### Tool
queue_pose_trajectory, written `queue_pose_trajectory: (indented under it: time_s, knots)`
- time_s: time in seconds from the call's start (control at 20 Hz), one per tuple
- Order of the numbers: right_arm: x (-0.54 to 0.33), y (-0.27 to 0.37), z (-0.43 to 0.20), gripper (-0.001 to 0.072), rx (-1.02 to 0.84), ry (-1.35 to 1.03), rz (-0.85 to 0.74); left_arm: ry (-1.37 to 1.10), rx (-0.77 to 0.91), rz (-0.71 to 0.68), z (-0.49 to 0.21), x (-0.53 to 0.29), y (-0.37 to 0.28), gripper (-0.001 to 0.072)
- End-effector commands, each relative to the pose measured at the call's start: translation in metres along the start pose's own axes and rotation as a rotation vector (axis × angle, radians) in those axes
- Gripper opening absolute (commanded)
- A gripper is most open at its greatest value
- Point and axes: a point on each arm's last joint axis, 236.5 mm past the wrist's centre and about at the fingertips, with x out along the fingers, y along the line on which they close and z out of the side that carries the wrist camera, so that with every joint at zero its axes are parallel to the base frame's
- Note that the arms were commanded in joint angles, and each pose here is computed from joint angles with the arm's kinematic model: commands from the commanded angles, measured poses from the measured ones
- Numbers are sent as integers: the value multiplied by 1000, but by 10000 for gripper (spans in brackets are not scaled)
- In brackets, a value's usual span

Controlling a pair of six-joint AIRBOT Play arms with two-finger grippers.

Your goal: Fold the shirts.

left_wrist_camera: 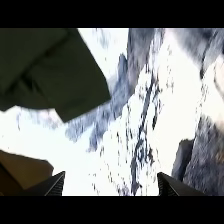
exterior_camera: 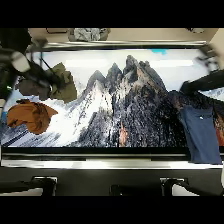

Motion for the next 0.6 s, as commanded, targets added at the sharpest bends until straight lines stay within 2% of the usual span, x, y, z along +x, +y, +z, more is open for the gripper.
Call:
queue_pose_trajectory:
  time_s: [0.0,0.15,0.55]
  knots:
    - [32,68,-50,626,-43,309,224,239,13,-2,-69,43,-9,689]
    - [29,63,-54,628,-28,326,201,125,-33,-19,-47,45,-22,678]
    - [30,62,-52,628,-28,320,196,132,-31,-18,-47,50,-23,678]
